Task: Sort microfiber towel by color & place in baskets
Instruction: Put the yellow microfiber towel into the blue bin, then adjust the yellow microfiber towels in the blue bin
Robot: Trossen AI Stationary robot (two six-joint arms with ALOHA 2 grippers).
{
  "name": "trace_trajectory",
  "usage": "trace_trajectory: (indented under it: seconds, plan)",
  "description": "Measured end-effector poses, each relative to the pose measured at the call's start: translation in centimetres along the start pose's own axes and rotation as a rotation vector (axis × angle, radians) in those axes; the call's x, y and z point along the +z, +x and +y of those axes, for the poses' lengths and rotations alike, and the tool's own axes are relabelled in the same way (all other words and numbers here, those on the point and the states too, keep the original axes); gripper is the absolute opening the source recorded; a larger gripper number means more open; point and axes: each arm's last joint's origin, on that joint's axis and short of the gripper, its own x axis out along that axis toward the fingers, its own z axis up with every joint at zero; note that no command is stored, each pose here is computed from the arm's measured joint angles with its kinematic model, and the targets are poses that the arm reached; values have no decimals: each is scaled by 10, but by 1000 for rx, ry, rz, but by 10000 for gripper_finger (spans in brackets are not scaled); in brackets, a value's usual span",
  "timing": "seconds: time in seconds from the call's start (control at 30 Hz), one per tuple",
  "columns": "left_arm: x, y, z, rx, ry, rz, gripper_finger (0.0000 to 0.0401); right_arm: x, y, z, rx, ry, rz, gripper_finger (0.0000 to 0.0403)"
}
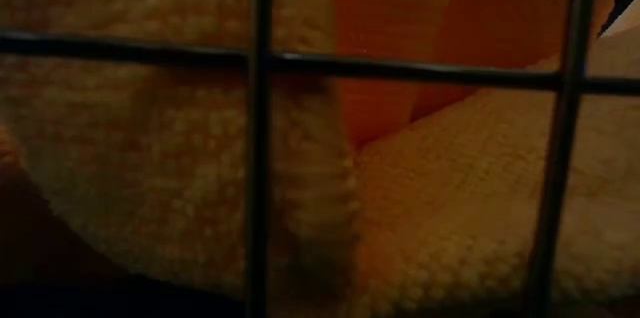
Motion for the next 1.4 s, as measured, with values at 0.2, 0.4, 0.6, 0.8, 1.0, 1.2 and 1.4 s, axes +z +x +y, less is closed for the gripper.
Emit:
trace_trajectory:
  seconds: [0.2, 0.4, 0.6, 0.8, 1.0, 1.2, 1.4]
  plan:
    - [21, -11, -5, -6, -66, -253, 140, -1, -1, 3, -6, -7, 5, 154]
    - [30, 17, -10, 21, -29, -342, 140, -1, -1, 3, -7, 23, 8, 154]
    - [22, 67, -8, 93, -15, -268, 140, -2, -1, 3, 18, 29, 17, 154]
    - [-1, 99, 8, 143, 6, -26, 140, -6, -1, 3, 9, 60, 62, 154]
    - [-21, 96, 17, 180, -19, 197, 140, -7, -1, 2, 8, 61, 64, 154]
    - [-28, 94, 17, 154, -9, 295, 140, -9, -1, 2, 9, 59, 83, 154]
    - [-24, 90, 16, 156, -12, 254, 140, -14, 1, 2, 3, 124, 132, 154]
